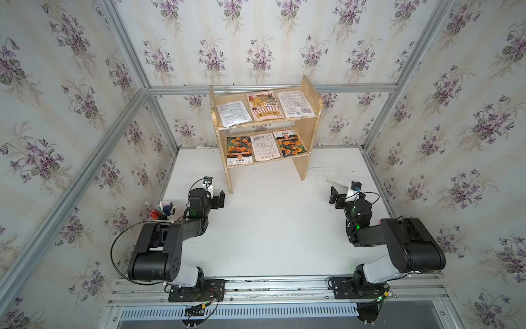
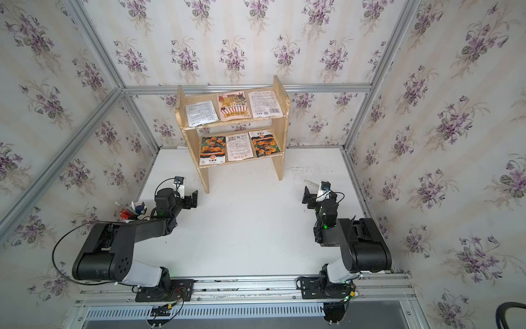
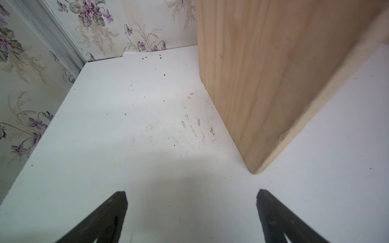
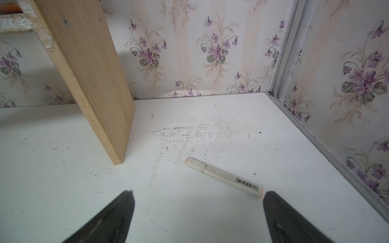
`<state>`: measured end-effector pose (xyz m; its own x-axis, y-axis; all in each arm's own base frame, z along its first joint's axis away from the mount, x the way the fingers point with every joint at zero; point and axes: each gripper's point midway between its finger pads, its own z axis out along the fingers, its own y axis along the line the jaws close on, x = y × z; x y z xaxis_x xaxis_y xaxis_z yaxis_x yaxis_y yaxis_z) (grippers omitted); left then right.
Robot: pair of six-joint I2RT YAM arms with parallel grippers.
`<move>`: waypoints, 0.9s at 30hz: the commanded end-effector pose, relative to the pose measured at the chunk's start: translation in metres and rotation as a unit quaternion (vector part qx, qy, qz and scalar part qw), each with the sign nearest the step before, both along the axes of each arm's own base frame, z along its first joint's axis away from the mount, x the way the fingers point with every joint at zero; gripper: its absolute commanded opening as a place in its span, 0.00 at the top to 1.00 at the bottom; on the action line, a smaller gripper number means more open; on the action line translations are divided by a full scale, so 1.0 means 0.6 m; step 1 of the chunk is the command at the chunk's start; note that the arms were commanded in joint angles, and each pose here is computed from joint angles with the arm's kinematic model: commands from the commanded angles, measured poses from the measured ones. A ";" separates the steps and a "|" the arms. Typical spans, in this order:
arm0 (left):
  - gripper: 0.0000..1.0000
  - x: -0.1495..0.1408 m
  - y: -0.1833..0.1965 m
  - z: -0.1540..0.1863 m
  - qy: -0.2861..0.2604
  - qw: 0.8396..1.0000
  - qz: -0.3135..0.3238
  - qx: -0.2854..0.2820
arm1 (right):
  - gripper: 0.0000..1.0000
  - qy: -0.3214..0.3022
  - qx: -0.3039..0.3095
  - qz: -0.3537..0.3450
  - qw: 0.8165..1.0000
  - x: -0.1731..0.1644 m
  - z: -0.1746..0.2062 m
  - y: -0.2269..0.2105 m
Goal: Take the seed bag off the shelf
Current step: Pick up the seed packet from the shelf.
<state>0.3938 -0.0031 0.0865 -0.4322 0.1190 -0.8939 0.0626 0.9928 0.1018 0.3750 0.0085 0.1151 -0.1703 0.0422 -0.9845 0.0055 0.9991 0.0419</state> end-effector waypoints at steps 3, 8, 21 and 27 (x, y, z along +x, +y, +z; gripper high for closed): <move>0.00 0.005 0.000 0.008 -0.008 1.000 -0.001 0.000 | 0.00 -0.014 0.002 0.000 1.000 0.003 0.012 0.000; 0.00 0.005 0.000 0.008 -0.009 1.000 -0.001 0.000 | 0.00 -0.013 0.002 0.000 1.000 0.003 0.011 0.000; 0.00 0.005 0.000 0.008 -0.009 1.000 -0.001 0.000 | 0.00 -0.013 0.001 0.001 1.000 0.003 0.011 0.001; 0.00 0.009 0.013 0.025 0.002 1.000 0.025 0.002 | 0.00 -0.014 0.002 0.000 1.000 0.002 0.012 0.000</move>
